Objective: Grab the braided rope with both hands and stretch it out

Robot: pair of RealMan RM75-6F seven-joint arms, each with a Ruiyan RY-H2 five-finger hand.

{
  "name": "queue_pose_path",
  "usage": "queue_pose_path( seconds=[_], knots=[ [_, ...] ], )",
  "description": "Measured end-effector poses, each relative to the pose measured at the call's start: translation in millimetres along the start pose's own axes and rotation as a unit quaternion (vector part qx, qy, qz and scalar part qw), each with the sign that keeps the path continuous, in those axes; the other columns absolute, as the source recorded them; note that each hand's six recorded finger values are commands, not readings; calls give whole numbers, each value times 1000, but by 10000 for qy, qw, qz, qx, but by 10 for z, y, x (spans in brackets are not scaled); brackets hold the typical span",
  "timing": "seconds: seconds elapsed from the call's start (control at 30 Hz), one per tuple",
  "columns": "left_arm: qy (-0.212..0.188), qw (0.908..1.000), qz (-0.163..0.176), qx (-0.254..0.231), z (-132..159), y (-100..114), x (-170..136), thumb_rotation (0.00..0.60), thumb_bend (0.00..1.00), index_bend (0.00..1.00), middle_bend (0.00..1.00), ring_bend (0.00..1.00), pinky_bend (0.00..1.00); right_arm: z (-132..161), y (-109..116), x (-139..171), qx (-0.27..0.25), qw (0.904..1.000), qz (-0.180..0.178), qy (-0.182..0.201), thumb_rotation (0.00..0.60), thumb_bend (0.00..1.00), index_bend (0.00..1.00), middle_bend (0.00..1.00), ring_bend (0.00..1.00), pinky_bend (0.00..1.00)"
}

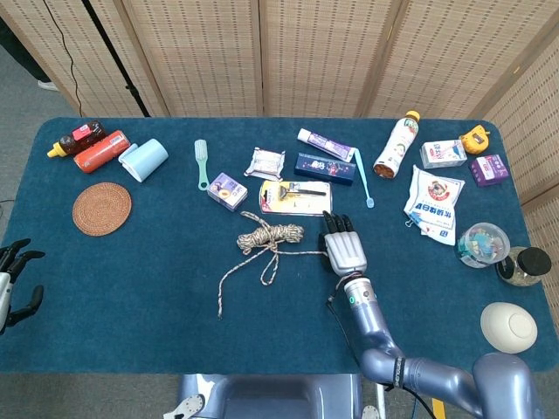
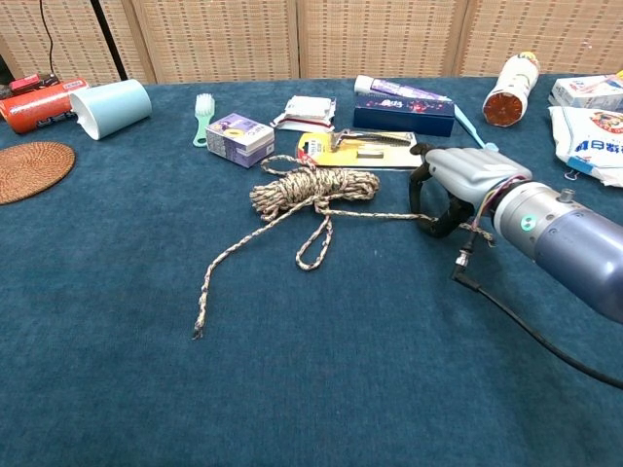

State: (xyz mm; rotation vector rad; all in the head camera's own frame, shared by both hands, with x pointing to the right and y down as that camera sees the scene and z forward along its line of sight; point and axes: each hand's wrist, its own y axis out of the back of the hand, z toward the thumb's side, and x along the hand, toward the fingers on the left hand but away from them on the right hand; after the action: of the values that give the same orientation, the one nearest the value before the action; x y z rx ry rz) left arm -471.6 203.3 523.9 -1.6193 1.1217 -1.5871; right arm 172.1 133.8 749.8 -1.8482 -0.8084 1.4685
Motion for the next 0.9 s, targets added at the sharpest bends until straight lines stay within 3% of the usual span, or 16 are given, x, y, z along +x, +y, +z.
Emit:
queue_pose_path(
  seconds=[0.5, 0.9],
  knots=[
    [6, 10000, -11, -9, -10, -20, 5, 600, 429, 265, 145, 131, 0, 6, -30, -1, -28, 10000, 17, -16, 600, 494, 543, 4, 0, 0],
    [-43, 10000, -34, -1, 16, -33, 17, 600, 430, 265, 145, 131, 0, 22, -30, 20, -92, 10000, -9, 10, 600, 502, 606, 74, 0, 0]
  ],
)
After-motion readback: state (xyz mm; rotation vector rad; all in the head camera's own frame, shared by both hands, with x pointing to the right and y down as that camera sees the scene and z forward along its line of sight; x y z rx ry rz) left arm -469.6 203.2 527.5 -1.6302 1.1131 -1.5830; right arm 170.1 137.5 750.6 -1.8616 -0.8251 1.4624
